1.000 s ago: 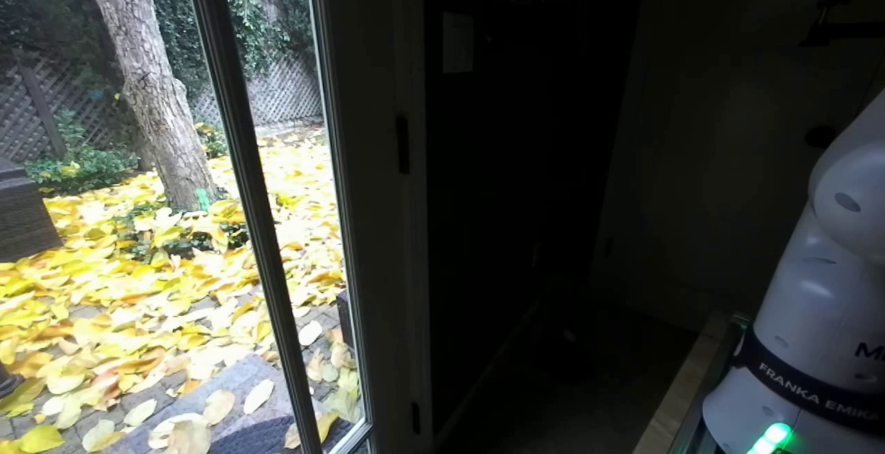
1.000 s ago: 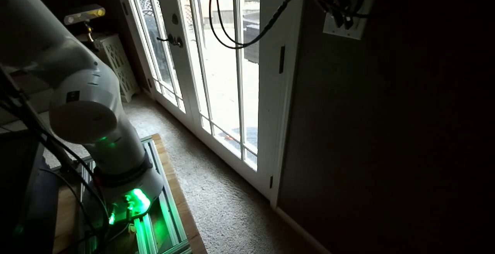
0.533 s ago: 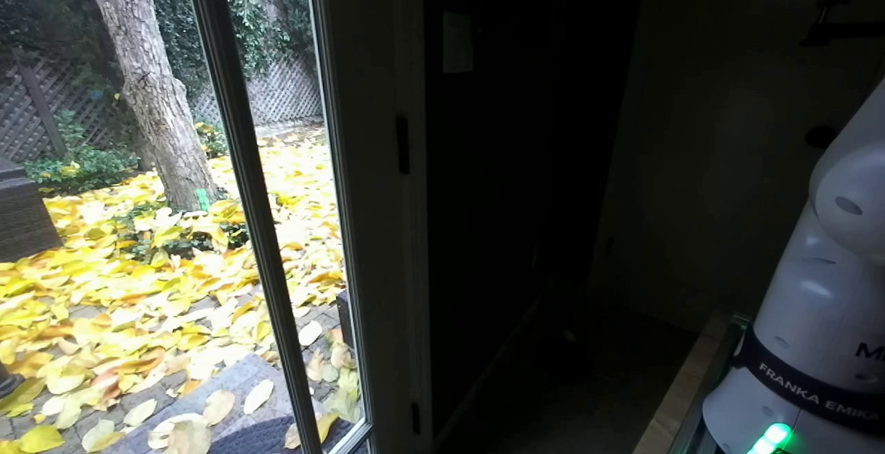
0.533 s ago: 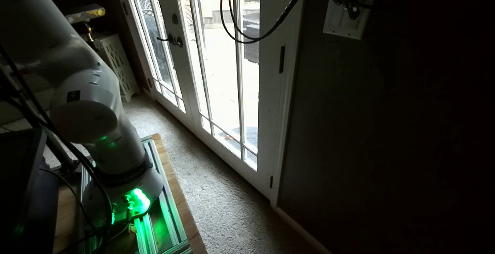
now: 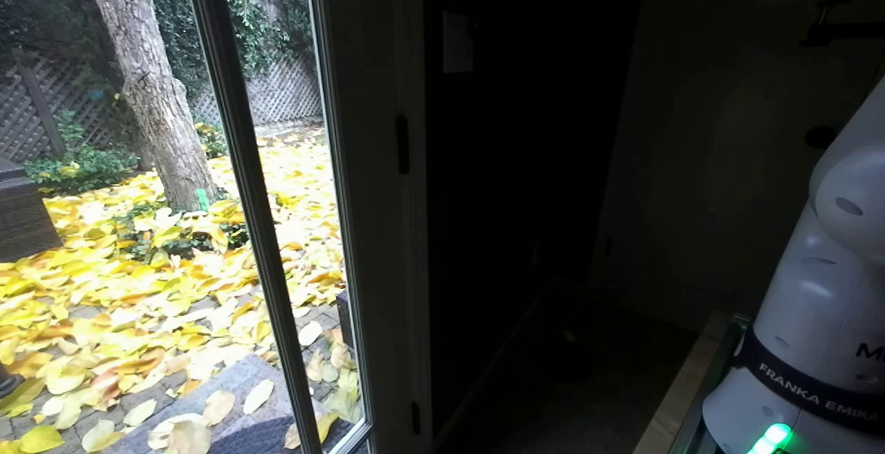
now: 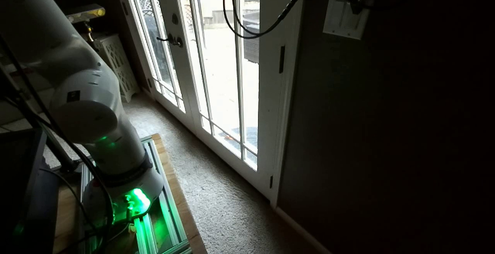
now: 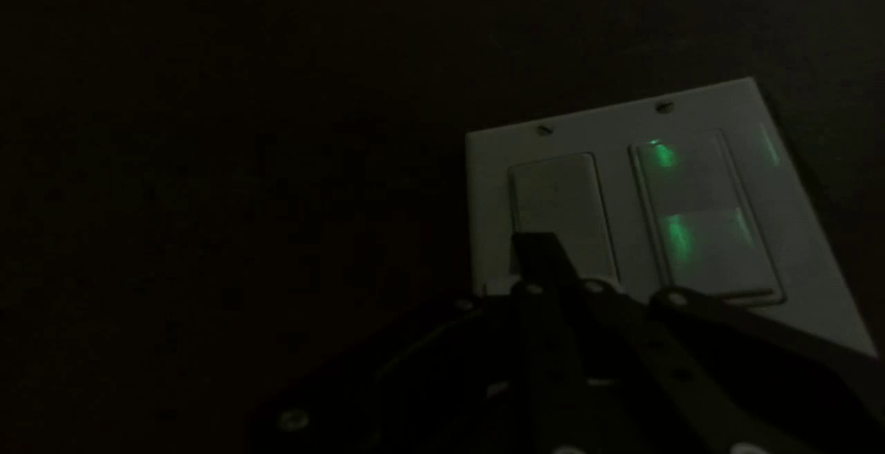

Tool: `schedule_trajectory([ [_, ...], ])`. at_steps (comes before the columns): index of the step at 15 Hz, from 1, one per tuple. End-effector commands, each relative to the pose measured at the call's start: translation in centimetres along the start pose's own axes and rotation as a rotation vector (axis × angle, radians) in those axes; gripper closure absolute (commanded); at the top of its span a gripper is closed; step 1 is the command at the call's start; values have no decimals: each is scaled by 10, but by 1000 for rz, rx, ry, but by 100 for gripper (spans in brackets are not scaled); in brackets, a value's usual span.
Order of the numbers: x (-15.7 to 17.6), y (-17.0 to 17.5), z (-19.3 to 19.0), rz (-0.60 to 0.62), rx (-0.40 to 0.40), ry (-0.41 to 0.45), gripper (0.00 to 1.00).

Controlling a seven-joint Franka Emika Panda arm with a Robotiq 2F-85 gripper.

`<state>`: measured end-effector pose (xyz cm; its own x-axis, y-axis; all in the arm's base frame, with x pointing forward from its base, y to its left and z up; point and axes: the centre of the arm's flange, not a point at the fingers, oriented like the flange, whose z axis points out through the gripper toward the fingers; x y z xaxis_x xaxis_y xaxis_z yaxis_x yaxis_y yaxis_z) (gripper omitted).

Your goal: Turn on the light

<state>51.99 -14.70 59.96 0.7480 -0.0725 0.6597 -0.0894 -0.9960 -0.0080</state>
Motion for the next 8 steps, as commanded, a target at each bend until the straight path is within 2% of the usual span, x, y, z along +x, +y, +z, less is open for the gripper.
schedule_trajectory([
  [1, 5, -12, 5, 37, 83, 11, 98],
  [3, 3, -15, 4, 71, 109, 13, 98],
  [8, -3, -27, 9, 219, 189, -82, 97],
])
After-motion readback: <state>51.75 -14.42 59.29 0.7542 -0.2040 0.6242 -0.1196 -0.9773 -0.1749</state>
